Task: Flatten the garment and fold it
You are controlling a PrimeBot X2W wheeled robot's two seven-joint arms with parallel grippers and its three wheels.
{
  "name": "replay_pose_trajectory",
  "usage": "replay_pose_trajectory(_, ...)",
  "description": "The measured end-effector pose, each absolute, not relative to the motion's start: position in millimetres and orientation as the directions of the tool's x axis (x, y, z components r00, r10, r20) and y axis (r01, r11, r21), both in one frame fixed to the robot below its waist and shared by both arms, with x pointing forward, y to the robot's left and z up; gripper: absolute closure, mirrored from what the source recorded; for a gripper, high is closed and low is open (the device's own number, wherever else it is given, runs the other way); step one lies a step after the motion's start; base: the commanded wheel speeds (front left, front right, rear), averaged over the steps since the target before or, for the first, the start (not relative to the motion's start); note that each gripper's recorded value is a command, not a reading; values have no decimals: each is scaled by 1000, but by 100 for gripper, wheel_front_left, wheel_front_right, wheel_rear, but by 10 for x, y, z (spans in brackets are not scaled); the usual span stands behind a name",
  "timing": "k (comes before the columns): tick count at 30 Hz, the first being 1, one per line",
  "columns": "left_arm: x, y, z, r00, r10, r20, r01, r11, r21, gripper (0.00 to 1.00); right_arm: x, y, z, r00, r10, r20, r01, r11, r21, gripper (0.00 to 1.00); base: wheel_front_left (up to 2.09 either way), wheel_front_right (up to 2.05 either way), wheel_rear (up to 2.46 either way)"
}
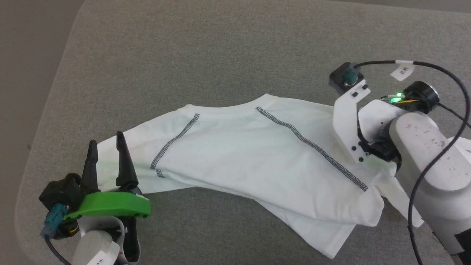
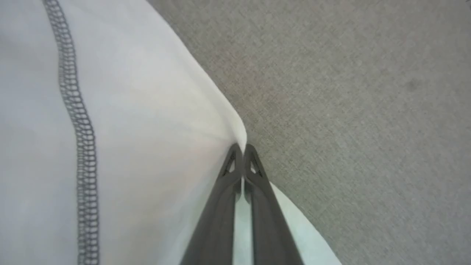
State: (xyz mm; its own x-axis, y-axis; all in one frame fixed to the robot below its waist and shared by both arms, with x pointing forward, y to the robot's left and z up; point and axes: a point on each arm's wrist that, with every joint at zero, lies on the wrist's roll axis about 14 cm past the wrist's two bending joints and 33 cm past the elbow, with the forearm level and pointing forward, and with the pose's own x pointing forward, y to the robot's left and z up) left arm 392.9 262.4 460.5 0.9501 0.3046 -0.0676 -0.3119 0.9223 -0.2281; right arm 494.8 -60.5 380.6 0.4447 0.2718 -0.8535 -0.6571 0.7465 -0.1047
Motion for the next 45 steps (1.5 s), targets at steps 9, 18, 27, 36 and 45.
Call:
replay_pose_trajectory(9,4240,2448,4484,957,49,-287,-85,990,-116,0,5145,-827,4241,592,305,-746,-575,808,-126,100,0,0,0)
replay_pose_trajectory(18,4333,2424,4038,669,-62,-741,157,986,59,0,5001,-690,4273,579,360,-731,-623,775,-112,100,0,0,0)
replay_pose_trajectory(27,4212,2363,3622,482,-52,-875,204,977,55,0,4975,-773,4206,579,357,-733,-613,783,-104,100,0,0,0)
replay_pose_trajectory(36,4231,2253,3620,498,-120,-859,185,982,-30,100,4927,-773,4135,569,362,-738,-612,786,-86,100,0,0,0)
replay_pose_trajectory(45,4568,2109,4161,750,-210,-627,98,973,-209,100,5056,-832,4428,654,373,-658,-553,830,-79,100,0,0,0)
